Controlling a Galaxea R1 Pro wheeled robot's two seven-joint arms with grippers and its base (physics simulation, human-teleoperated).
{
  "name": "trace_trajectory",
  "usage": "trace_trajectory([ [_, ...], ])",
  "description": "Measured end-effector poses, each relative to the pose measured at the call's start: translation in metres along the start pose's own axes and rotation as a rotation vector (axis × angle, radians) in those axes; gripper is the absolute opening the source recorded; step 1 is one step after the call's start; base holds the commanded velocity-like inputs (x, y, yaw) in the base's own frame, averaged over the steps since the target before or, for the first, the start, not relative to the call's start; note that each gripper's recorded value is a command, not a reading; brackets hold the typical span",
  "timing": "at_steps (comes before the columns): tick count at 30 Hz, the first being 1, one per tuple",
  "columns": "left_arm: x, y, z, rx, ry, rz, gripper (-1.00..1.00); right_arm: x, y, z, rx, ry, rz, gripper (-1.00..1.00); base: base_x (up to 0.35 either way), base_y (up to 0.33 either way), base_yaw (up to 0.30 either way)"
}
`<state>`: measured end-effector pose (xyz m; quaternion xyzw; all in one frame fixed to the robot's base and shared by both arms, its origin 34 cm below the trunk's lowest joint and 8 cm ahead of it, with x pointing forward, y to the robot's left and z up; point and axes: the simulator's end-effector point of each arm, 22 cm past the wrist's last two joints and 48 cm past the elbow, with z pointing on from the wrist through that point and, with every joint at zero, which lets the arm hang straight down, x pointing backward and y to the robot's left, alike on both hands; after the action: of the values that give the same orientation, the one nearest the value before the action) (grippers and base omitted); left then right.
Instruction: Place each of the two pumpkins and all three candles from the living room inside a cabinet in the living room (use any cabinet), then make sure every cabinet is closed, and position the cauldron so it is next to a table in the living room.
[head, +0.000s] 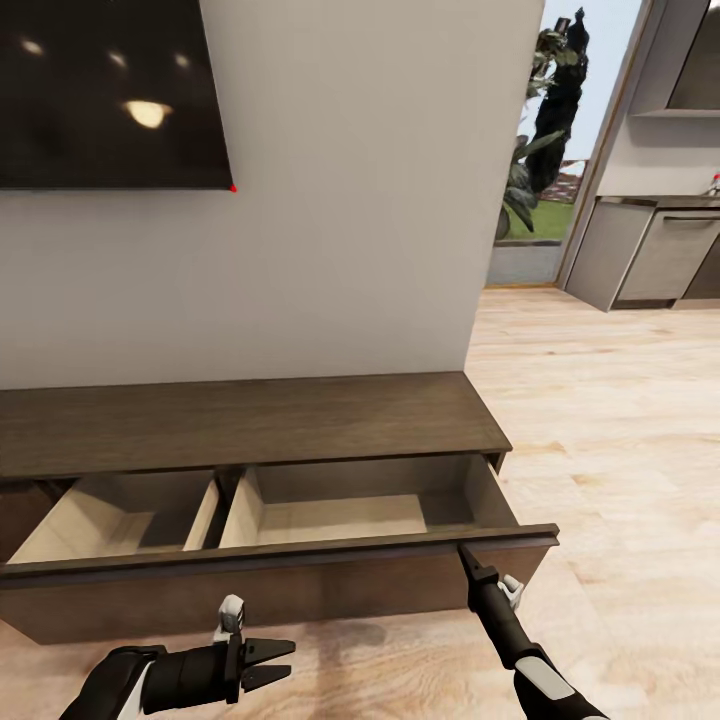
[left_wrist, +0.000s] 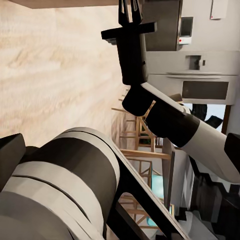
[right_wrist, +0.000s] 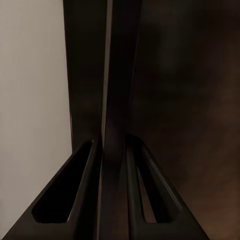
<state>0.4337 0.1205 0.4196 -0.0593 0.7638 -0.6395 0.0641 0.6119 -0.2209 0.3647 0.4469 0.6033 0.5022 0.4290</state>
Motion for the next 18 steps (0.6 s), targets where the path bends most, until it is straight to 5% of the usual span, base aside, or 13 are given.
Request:
trace_trajectory([
  [18, 0.0000, 0.0000, 0.0000, 0.000, 0.000, 0.000, 1.00, -0.0006, 0.0000, 0.0000, 0.000, -0.002, 0.001, -1.00, -0.042, 0.000, 0.000],
])
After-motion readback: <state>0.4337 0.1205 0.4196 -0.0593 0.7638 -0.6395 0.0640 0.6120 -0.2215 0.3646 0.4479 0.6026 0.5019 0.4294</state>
